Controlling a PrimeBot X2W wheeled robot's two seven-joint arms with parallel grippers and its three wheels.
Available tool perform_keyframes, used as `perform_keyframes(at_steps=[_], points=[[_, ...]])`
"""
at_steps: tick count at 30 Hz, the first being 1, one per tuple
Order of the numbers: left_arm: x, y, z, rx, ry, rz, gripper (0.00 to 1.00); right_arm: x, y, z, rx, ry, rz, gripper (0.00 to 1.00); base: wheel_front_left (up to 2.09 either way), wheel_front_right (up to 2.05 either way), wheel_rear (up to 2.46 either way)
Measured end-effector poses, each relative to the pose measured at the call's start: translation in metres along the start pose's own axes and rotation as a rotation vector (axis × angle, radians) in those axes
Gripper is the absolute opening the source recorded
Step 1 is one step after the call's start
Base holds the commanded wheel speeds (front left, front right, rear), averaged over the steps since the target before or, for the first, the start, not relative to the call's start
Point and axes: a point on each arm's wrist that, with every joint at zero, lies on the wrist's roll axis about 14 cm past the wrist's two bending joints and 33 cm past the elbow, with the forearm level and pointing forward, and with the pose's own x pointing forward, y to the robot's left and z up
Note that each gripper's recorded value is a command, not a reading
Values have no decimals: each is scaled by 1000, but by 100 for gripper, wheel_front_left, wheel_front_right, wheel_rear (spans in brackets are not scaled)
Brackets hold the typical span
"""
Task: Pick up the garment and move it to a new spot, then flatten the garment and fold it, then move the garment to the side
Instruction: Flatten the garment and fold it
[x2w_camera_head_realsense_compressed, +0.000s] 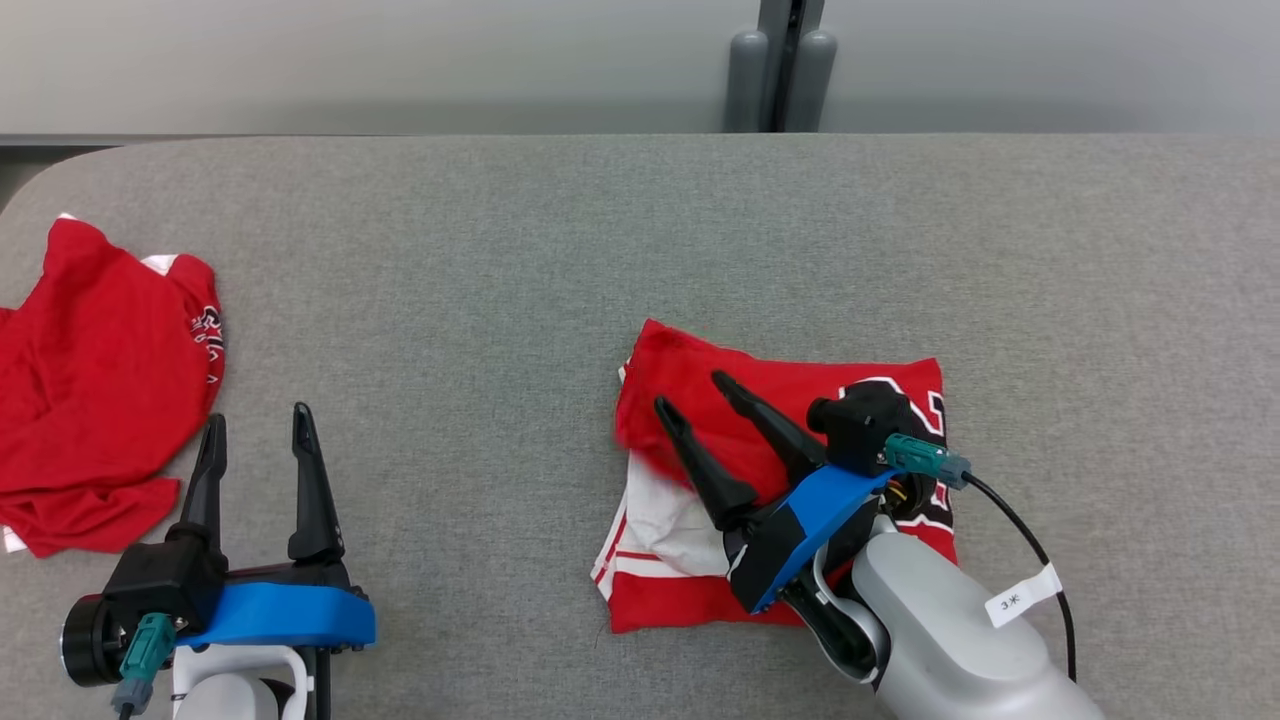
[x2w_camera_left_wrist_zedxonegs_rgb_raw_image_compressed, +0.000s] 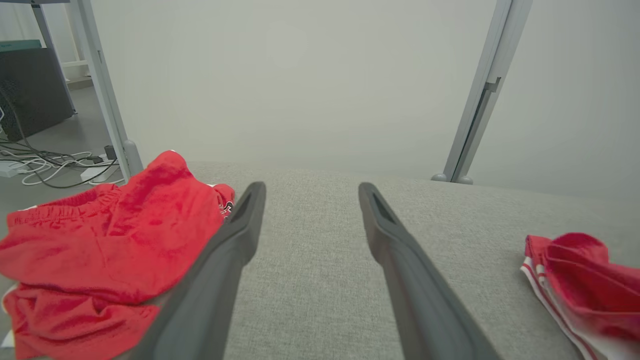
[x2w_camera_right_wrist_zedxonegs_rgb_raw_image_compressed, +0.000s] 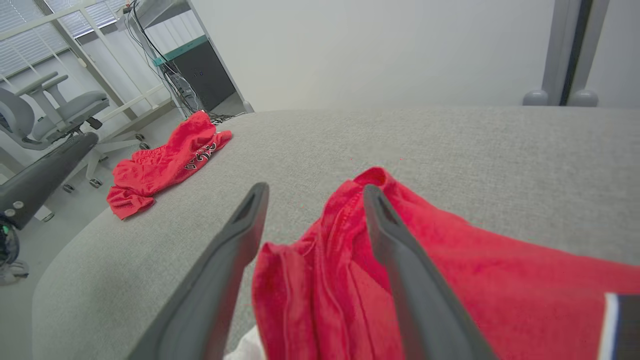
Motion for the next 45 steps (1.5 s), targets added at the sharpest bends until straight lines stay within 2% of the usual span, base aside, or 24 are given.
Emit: perform_keyframes(at_steps=[3,7,16,23,31,40,45], points=[[2,-5,2,-3,-7,-15,100,-5,-10,11,-35,-27,-19,100,0,0,0],[5,-14,6,-8,-21,-39,100,-19,-38,51,-96,-133,-81,100,0,0,0],[4,-30,13,-14,-40,-85,100,-84,-94,93,-184,-279,-286,100,0,0,0],[0,-34,16,-13,-47,-97,100,-129,-113,97,-223,-320,-406,100,0,0,0],[-4,-35,18,-8,-52,-104,100,-156,-117,81,-202,-320,-503,100,0,0,0],[-8,-40,16,-16,-46,-120,100,-161,-115,72,-200,-306,-524,100,0,0,0],[-16,-75,2,-31,1,-234,100,-161,-115,70,-200,-299,-526,100,0,0,0]])
